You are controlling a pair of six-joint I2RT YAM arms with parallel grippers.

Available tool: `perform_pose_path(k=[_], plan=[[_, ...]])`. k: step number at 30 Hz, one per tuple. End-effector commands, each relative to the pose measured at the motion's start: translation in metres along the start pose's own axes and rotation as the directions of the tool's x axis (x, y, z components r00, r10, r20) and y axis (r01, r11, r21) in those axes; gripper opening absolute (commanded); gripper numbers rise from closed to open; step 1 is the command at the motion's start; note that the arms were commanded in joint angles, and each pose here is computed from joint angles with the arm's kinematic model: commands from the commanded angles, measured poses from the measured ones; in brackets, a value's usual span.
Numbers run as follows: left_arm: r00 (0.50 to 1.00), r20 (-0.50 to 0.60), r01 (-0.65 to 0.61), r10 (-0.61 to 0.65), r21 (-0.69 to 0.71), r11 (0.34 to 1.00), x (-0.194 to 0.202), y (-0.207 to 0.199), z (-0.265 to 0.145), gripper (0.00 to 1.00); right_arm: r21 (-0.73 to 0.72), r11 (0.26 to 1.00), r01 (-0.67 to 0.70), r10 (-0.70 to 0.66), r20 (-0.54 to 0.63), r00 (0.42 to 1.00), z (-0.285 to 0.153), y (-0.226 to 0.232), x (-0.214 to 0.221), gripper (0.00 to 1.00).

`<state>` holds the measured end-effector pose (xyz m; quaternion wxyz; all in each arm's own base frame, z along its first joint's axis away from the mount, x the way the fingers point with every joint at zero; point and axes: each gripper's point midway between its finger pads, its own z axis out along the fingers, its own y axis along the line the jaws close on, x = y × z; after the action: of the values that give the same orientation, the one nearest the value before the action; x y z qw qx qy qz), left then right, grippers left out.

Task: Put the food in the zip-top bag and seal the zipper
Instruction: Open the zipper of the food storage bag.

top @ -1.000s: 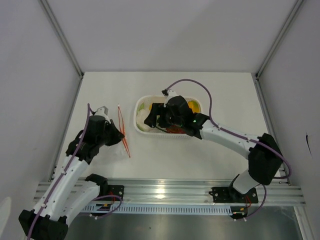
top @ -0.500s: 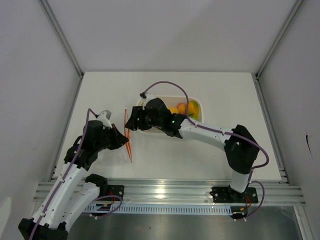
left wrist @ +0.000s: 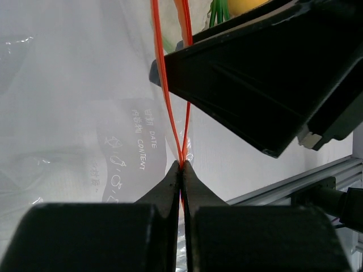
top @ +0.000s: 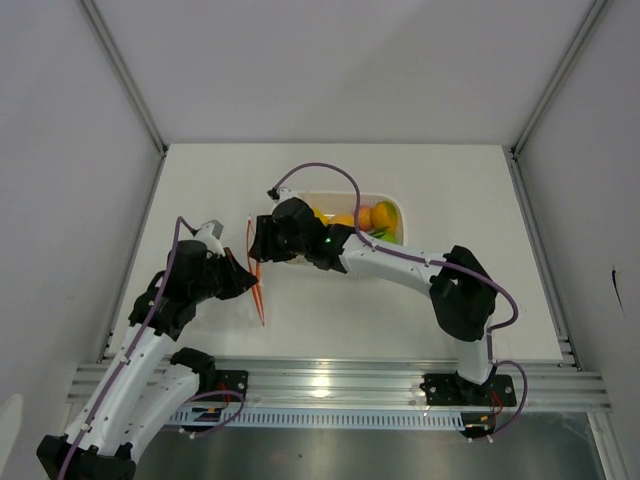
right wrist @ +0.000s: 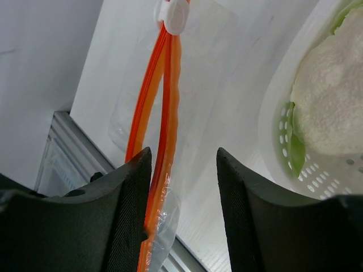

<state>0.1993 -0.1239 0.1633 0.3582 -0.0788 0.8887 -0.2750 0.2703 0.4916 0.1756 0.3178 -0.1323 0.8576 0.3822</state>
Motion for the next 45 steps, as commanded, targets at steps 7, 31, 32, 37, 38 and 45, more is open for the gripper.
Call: perform_pose_path(k=[7, 31, 32, 37, 38, 45], plan=[[1.000, 0.011, -0.023, 0.023, 0.022, 1.000, -0.003, -0.005, -0.002, 0.01, 0.079, 0.995, 0.068, -0.069, 0.010, 0.998, 0.003, 0.003, -0.001, 0.12], [0.999, 0.043, 0.032, -0.027, -0.117, 0.993, -0.011, 0.015, 0.000, 0.40, -0.016, 1.000, 0.022, -0.021, 0.034, 0.999, -0.029, 0.047, -0.001, 0.00], [0.999, 0.045, 0.031, -0.026, -0.118, 0.993, -0.012, 0.014, 0.000, 0.36, -0.010, 1.000, 0.023, -0.022, 0.034, 0.999, -0.028, 0.046, -0.001, 0.00], [0.997, 0.066, 0.034, -0.026, -0.118, 0.992, -0.016, 0.012, -0.011, 0.05, 0.074, 0.995, 0.065, -0.069, 0.041, 0.997, -0.028, 0.027, -0.001, 0.00], [0.997, 0.072, 0.031, -0.022, -0.122, 0.992, -0.018, 0.012, -0.014, 0.03, 0.109, 0.991, 0.074, -0.081, 0.055, 0.995, -0.028, 0.020, -0.004, 0.00], [0.987, 0.156, 0.088, -0.045, -0.278, 0.957, -0.030, 0.035, -0.034, 0.01, 0.311, 0.932, 0.186, -0.210, 0.048, 0.976, -0.035, -0.028, -0.015, 0.00]])
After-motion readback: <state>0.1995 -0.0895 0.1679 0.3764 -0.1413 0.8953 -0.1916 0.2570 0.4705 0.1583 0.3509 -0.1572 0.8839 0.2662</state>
